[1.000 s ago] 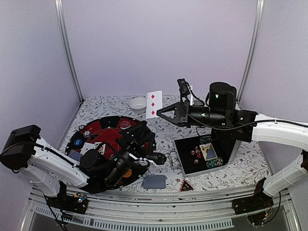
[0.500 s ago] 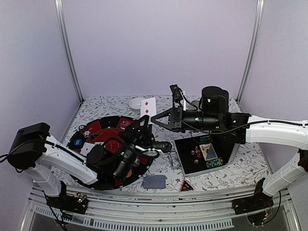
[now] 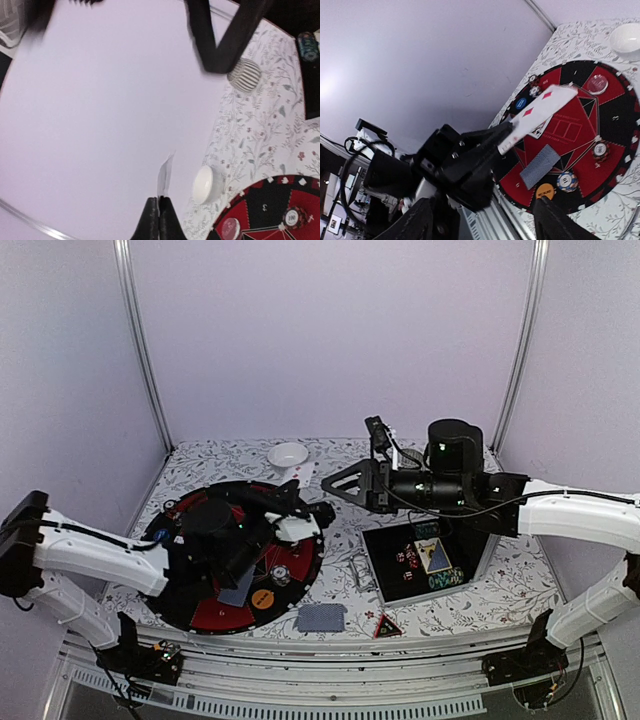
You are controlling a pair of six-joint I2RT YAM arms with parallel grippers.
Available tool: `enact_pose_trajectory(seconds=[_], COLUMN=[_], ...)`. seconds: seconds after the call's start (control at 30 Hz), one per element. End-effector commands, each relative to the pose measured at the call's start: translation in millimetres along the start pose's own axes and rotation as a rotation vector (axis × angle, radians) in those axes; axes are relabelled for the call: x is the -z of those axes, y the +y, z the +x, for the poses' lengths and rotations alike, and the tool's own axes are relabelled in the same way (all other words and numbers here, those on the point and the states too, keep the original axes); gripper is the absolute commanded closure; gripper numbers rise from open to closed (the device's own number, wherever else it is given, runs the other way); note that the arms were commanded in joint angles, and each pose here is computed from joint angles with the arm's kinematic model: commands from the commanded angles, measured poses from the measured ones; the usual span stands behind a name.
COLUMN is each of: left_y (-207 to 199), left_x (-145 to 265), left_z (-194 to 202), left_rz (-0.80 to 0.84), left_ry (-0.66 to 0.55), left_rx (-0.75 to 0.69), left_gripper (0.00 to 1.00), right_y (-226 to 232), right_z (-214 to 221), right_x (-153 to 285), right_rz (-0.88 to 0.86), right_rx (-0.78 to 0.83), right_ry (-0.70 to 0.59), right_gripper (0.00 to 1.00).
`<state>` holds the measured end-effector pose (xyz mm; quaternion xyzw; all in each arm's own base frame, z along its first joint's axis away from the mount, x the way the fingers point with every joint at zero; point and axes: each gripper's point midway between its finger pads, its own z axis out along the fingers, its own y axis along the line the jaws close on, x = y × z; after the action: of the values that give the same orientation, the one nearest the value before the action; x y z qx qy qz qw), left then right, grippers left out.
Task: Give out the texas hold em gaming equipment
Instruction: Pass from the right arm to the left, then place the poker card in the community card area.
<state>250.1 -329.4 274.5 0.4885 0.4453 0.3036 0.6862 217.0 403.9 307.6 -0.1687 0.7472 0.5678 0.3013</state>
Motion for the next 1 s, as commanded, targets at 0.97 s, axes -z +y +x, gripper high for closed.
enact_pose_trajectory(seconds=[0.97], left_y=[-151], left_x=[13], left_z=[252], left_rz=[0.837], left_ry=[0.475], left_rx=[0.216], left_gripper=[1.00], right_y=[-85], right_z=[-15], right_x=[85], right_rz=[0.215], right_rx=[0.259], right_ry=[-0.025], right_gripper=[0.00])
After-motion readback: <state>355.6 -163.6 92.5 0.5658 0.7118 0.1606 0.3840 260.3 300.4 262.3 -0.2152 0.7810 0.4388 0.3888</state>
